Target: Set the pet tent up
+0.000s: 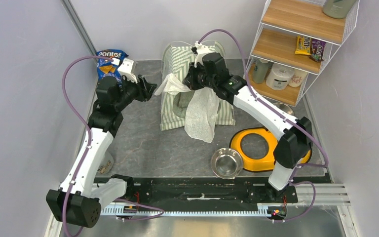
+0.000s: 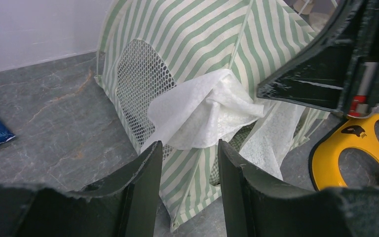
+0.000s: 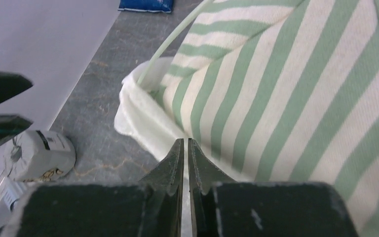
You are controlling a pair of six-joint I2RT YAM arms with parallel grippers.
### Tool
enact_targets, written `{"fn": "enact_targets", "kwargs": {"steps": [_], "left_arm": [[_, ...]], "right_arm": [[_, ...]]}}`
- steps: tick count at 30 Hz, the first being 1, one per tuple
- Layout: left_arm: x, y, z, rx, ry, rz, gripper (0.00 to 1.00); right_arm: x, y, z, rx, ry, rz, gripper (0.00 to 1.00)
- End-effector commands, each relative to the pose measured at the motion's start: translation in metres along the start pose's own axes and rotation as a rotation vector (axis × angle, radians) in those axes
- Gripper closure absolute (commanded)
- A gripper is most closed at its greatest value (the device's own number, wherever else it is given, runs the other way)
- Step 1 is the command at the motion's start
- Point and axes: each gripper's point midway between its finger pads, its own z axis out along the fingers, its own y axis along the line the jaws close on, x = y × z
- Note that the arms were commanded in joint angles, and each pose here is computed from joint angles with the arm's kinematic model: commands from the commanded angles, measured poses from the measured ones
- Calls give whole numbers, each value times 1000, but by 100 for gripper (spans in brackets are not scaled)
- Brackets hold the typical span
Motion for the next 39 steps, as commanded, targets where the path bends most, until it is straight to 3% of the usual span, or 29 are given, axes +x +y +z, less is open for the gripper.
{"fn": "enact_targets", "kwargs": {"steps": [1, 7, 11, 17, 21, 29, 39], "left_arm": [[-7, 0, -9, -26, -21, 1, 48], [-8, 0, -12, -29, -23, 0, 49], [-7, 0, -9, -24, -17, -6, 48], [-2, 1, 1, -10, -8, -25, 48], [0, 0, 7, 7, -1, -35, 48], [15, -24, 27, 188, 24, -77, 48], [39, -33, 55, 279, -21, 52, 48]], "right_arm": [[-34, 3, 19, -16, -162, 10, 89], [-6, 20, 34, -121, -72, -40, 90], [36, 41, 21, -290, 62, -98, 88], [89, 45, -11, -394, 257, -141, 87], [103, 23, -38, -278, 320, -178, 84], [44, -16, -101, 38, 158, -175, 71], [44, -35, -129, 160, 173, -69, 53]]}}
